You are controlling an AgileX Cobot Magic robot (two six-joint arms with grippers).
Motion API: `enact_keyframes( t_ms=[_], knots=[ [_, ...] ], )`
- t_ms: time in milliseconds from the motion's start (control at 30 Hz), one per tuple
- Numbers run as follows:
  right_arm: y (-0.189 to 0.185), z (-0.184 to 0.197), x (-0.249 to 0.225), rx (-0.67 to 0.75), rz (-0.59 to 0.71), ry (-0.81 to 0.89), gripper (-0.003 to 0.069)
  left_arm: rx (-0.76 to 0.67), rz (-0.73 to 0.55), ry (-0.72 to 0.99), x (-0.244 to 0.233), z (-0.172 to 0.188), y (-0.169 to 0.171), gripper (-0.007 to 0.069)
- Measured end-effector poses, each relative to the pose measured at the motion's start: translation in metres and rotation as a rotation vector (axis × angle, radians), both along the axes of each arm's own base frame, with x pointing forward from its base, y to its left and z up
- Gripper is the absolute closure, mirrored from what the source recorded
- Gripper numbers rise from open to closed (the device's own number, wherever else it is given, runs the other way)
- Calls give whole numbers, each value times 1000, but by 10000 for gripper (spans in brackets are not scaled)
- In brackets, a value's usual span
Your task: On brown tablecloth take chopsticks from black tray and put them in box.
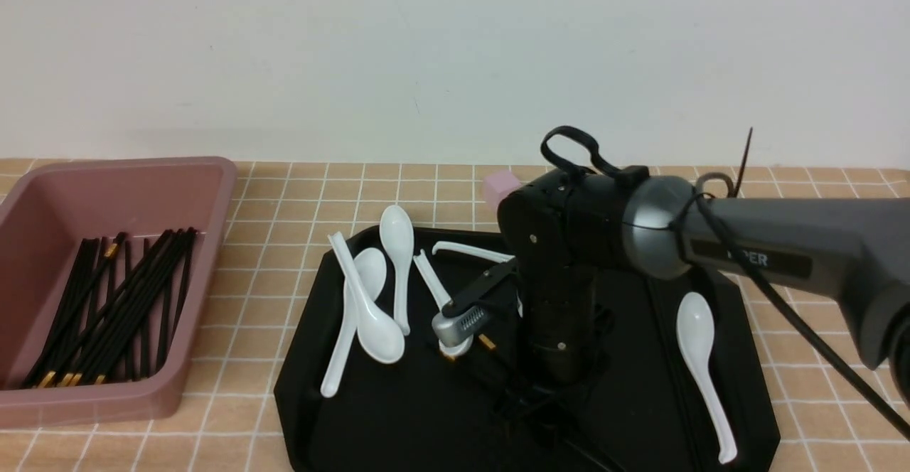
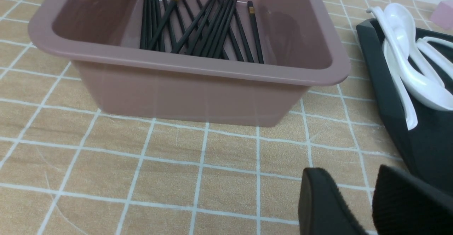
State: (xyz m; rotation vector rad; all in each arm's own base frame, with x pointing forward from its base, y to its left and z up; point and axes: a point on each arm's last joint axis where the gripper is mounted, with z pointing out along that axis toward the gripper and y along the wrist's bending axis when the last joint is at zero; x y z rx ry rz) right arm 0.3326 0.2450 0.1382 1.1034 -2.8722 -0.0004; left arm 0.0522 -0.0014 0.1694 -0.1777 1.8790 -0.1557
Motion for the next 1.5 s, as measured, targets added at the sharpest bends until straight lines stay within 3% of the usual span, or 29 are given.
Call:
enact_keyframes(
  t_ms=[133, 733, 1233, 1433, 1500],
  knots=[
    [-2, 0, 2, -25, 17, -18, 561, 0, 0, 0, 0, 0, 0, 387],
    [-15, 15, 2, -94, 54, -76, 545, 0, 0, 0, 0, 0, 0, 387],
    [-26, 90, -15, -18, 31, -178, 545, 0, 0, 0, 0, 0, 0, 387],
    [-16, 126, -14, 140, -10, -252, 545, 0, 0, 0, 0, 0, 0, 387],
    [0, 150, -8, 330, -63, -302, 545, 0, 0, 0, 0, 0, 0, 387]
  ],
)
